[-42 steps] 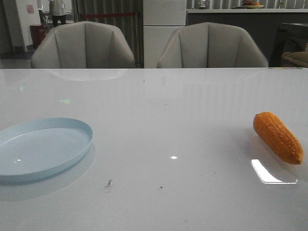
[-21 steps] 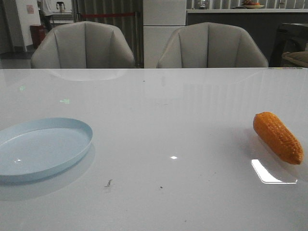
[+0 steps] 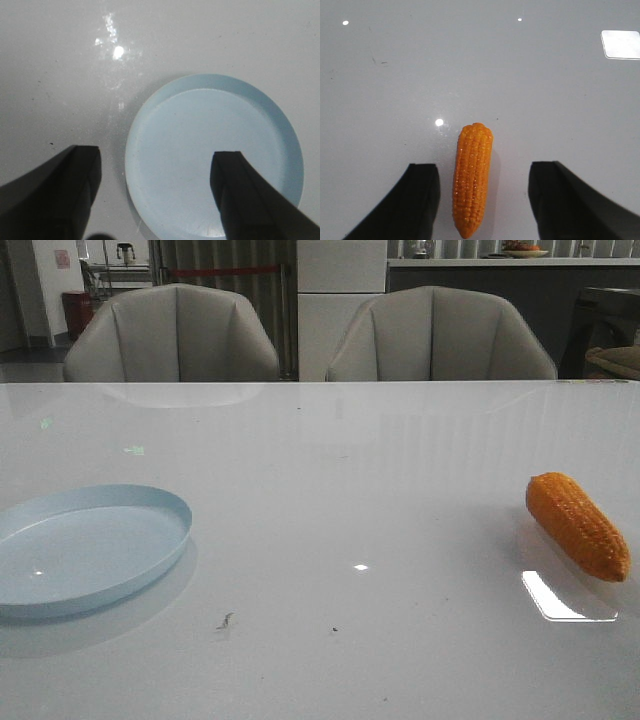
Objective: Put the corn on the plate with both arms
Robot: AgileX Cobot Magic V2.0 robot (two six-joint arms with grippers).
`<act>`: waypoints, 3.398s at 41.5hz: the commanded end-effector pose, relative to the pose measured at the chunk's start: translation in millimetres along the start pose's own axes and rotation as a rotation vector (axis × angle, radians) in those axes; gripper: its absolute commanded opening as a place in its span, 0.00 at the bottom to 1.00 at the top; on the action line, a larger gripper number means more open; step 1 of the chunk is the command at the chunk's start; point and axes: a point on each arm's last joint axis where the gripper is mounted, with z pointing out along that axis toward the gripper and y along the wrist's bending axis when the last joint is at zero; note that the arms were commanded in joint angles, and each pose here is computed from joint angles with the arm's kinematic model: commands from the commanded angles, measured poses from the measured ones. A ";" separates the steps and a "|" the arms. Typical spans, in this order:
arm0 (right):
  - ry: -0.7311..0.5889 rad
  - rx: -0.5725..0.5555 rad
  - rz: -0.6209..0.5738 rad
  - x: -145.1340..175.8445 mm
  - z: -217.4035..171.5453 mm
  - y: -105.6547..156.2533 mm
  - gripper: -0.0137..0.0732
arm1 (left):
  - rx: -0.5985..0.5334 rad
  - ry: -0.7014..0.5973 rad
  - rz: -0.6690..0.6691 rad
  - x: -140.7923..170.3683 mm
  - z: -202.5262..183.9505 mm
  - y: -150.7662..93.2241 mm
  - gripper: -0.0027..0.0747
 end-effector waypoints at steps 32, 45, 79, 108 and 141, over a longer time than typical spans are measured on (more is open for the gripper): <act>-0.077 -0.002 0.003 -15.3 -6.3 0.3 0.73 | -0.040 0.463 -0.068 -41.6 107.7 17.1 0.72; -0.078 -0.002 0.003 -15.4 -6.3 0.3 0.73 | -0.039 0.437 -0.066 -43.4 110.4 17.4 0.70; -0.061 -0.001 0.003 -13.8 -6.2 0.2 0.73 | -0.036 0.485 -0.056 -50.5 112.9 16.6 0.16; -0.058 -0.001 0.003 -13.5 -6.0 0.2 0.73 | 0.279 0.310 0.051 -122.3 42.0 -79.7 0.16; -0.028 0.001 0.003 -10.9 -0.7 -0.1 0.73 | 0.283 0.485 0.320 -70.5 113.1 -158.2 0.17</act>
